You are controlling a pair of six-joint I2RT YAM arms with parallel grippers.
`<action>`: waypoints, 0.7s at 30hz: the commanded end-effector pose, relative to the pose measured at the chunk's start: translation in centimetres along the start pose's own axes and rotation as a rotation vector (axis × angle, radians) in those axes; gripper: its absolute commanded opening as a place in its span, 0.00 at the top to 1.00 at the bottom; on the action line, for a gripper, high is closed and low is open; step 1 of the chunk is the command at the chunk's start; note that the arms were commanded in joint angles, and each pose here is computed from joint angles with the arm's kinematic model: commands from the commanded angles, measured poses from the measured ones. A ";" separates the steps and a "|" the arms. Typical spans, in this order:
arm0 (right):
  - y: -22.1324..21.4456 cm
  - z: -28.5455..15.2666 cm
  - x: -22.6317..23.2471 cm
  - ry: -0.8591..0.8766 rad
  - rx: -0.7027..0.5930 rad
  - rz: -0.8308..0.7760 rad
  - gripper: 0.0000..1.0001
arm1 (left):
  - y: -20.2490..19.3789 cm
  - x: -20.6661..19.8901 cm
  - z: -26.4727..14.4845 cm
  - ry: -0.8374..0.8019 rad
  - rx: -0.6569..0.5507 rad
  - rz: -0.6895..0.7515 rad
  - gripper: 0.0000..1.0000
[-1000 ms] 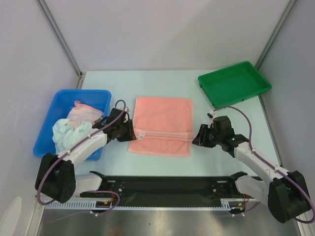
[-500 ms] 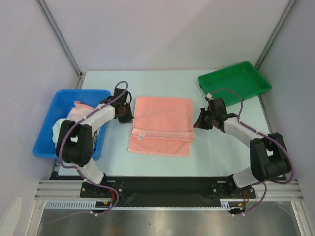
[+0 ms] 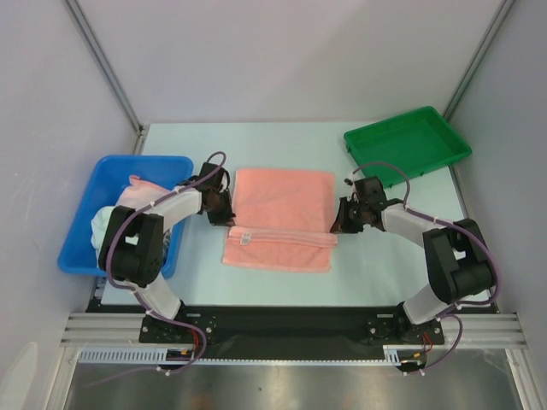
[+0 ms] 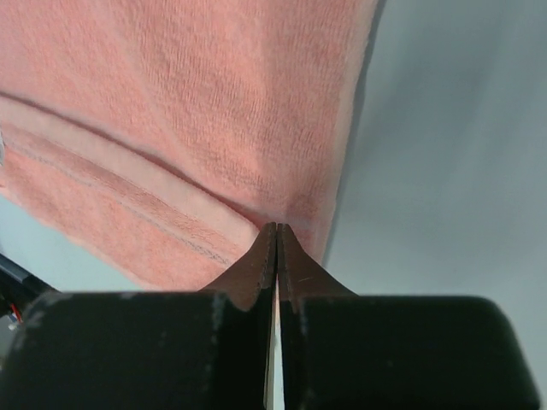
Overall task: Fold and stack the towels
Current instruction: Fold the towel
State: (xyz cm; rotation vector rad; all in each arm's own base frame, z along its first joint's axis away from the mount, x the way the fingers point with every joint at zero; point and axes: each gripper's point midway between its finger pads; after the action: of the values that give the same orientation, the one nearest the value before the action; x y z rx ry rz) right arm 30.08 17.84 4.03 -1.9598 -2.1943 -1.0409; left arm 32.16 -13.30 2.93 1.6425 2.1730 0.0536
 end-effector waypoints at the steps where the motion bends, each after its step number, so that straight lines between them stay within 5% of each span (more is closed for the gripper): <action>1: -0.9 -1.0 1.4 0.049 -0.010 -0.050 0.98 | 0.0 -1.6 -2.5 -0.099 -0.044 0.042 0.96; 14: -5.8 -4.2 2.1 0.003 -0.003 0.000 0.88 | -5.0 1.3 -4.8 -0.025 -0.049 0.064 0.89; 18: -5.4 -5.0 1.8 -0.046 -0.047 0.073 0.74 | -4.9 1.4 -5.2 -0.027 -0.068 0.045 0.70; 21: -5.9 -4.9 1.5 -0.053 -0.053 0.119 0.71 | -5.6 0.8 -4.7 -0.077 -0.051 0.022 0.65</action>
State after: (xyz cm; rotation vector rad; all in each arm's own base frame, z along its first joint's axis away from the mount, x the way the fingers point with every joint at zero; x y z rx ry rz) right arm 22.75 17.44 6.07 -2.0207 -2.1484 -1.0680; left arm 25.57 -12.80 5.52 1.6567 2.0832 0.0801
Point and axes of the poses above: each gripper's point midway between its finger pads, its own z axis out along the fingers, its own x axis along the line the jaws close on, y = z × x, and after that the axes turned 6 degrees about -z, right-handed
